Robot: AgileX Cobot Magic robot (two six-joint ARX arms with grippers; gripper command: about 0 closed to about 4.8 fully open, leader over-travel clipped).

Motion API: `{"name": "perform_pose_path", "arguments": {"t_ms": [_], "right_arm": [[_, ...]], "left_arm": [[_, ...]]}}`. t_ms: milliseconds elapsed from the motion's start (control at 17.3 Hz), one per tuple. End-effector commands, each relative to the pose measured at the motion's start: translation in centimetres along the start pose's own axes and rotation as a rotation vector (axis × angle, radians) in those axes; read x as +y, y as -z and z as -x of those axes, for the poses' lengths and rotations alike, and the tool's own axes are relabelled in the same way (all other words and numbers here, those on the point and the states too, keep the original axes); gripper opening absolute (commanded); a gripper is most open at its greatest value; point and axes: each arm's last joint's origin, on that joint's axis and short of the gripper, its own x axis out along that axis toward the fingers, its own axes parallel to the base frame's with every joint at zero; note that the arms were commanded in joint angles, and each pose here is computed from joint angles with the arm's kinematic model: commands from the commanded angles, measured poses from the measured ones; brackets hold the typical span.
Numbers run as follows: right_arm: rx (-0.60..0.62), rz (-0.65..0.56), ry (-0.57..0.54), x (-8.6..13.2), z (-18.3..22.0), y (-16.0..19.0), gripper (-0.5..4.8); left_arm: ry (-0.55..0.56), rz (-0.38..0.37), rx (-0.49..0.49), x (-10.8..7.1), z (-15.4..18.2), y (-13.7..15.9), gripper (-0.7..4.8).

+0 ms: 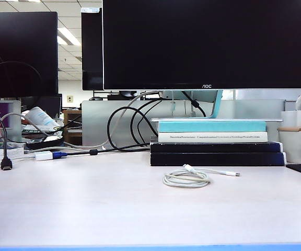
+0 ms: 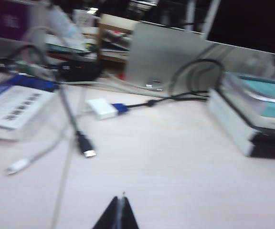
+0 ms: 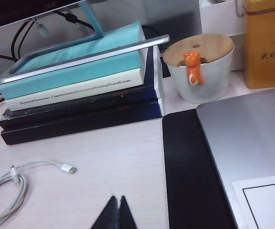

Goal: Unfold the white charging cable into a straight cable.

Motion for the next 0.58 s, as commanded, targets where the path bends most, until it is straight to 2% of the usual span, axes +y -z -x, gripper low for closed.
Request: {"name": "perform_pose_path", "arguments": {"t_ms": [58, 231, 289, 346, 404, 519, 577], "right_arm": [[-0.006, 0.000, 0.006, -0.1, -0.1, 0.2, -0.05], [-0.023, 0.003, -0.008, 0.0, 0.0, -0.1, -0.05], [-0.055, 0.008, -0.001, 0.3, 0.3, -1.1, -0.05], [-0.112, 0.011, 0.046, 0.6, 0.8, -2.7, -0.05], [-0.138, 0.011, 0.069, 0.7, 1.0, -3.3, -0.05], [-0.159, 0.012, 0.077, 0.9, 1.3, -3.8, -0.05], [-0.164, 0.012, 0.076, 1.0, 1.4, -4.1, -0.05]], "left_arm": [[-0.016, -0.044, -0.056, -0.2, 0.3, -1.3, -0.06], [-0.024, -0.021, -0.079, -0.4, 0.7, -2.7, -0.06], [-0.008, 0.048, -0.164, -0.9, 1.3, -4.8, -0.06], [-0.004, 0.039, -0.249, -1.4, 2.1, -7.5, -0.06], [-0.006, 0.007, -0.256, -1.6, 2.2, -8.6, -0.06], [-0.007, -0.039, -0.225, -1.8, 1.9, -9.9, -0.06], [0.023, -0.086, -0.162, -2.0, 1.0, -11.0, -0.06]]}}
